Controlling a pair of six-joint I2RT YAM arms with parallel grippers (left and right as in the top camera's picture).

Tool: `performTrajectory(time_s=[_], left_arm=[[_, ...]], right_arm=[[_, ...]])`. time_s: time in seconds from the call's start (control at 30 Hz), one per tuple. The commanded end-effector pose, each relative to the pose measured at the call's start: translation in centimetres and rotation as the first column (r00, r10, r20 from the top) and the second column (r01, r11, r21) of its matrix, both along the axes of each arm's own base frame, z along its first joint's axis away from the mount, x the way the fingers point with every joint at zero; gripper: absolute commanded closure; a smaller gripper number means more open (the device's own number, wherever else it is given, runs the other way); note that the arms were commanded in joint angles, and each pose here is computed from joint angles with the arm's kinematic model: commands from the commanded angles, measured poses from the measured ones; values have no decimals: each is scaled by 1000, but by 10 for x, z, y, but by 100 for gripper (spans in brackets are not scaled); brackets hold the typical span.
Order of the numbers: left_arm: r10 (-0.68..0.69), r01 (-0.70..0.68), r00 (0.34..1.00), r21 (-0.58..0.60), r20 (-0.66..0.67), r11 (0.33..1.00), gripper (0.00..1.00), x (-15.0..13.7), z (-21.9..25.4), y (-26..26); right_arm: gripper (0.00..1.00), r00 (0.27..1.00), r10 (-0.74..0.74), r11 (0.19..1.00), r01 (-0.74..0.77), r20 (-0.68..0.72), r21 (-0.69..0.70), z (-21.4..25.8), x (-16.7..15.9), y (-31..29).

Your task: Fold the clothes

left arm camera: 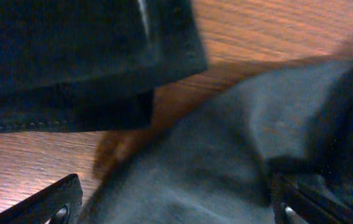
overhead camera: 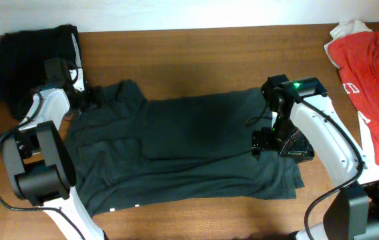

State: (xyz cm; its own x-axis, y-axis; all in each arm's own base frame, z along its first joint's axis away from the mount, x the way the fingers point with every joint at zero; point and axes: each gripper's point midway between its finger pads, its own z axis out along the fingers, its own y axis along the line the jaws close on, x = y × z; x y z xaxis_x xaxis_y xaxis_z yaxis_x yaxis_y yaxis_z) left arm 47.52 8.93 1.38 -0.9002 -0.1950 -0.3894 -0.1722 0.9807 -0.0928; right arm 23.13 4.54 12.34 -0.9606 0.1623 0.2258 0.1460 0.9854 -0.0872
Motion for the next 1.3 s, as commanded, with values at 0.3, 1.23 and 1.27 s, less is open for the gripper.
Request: performTrajectory(time_s=[0.3,1.23,1.27], left_arm=[[22,-17,998,91,-59,996,99,-3,-28,18],[-47,45,999,-61,-23,997,99,-3,12,-13],[-69,71,997,-118,14,990,99,-2,35,-25]], right_arm=[[1,784,25,999,-48,620,21,101,158,-34],[96,907,-67,995,29,416,98,-99,256,-54],[96,914,-74,995,38,398,98,-88,253,-57]])
